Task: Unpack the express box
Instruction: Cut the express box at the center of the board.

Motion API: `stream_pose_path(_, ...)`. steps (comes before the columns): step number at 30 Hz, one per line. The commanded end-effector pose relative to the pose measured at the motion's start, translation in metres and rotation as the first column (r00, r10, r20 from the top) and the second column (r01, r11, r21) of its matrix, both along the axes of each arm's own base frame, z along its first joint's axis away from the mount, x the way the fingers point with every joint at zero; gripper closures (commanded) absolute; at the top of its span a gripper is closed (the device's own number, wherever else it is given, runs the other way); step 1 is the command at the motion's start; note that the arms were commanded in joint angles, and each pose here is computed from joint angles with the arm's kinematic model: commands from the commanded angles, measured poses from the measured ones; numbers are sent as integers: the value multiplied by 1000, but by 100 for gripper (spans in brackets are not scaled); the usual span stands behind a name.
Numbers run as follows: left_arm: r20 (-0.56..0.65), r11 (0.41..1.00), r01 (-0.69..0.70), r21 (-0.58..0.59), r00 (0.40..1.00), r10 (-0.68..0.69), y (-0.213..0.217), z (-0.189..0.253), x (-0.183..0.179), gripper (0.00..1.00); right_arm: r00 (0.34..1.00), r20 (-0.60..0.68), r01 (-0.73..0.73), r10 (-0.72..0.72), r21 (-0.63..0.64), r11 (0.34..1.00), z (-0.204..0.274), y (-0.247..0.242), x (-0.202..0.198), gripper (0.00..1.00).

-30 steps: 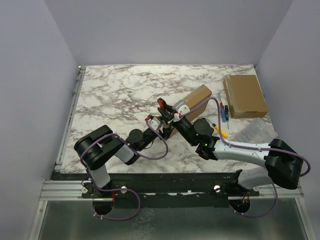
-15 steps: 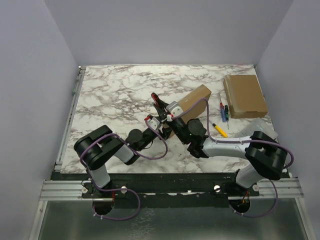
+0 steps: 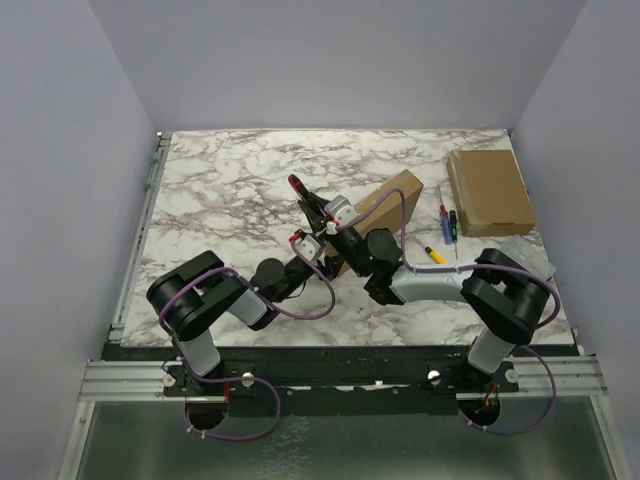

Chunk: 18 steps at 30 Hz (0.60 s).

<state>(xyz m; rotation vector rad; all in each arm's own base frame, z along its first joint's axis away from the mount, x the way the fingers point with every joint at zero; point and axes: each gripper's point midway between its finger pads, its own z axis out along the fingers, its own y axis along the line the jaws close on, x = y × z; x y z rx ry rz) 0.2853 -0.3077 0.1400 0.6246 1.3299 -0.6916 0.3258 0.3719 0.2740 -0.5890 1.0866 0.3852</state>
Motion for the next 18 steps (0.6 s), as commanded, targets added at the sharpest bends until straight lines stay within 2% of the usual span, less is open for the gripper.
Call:
stream_pose_path(1, 130, 992, 120, -42, 985, -114, -10, 29, -28, 90, 996, 85, -6, 3, 33, 999, 18, 1, 15, 99)
stream_pose_path(18, 107, 992, 120, -30, 988, -116, -12, 22, -31, 94, 996, 93, 10, -14, 47, 999, 6, 8, 56, 100)
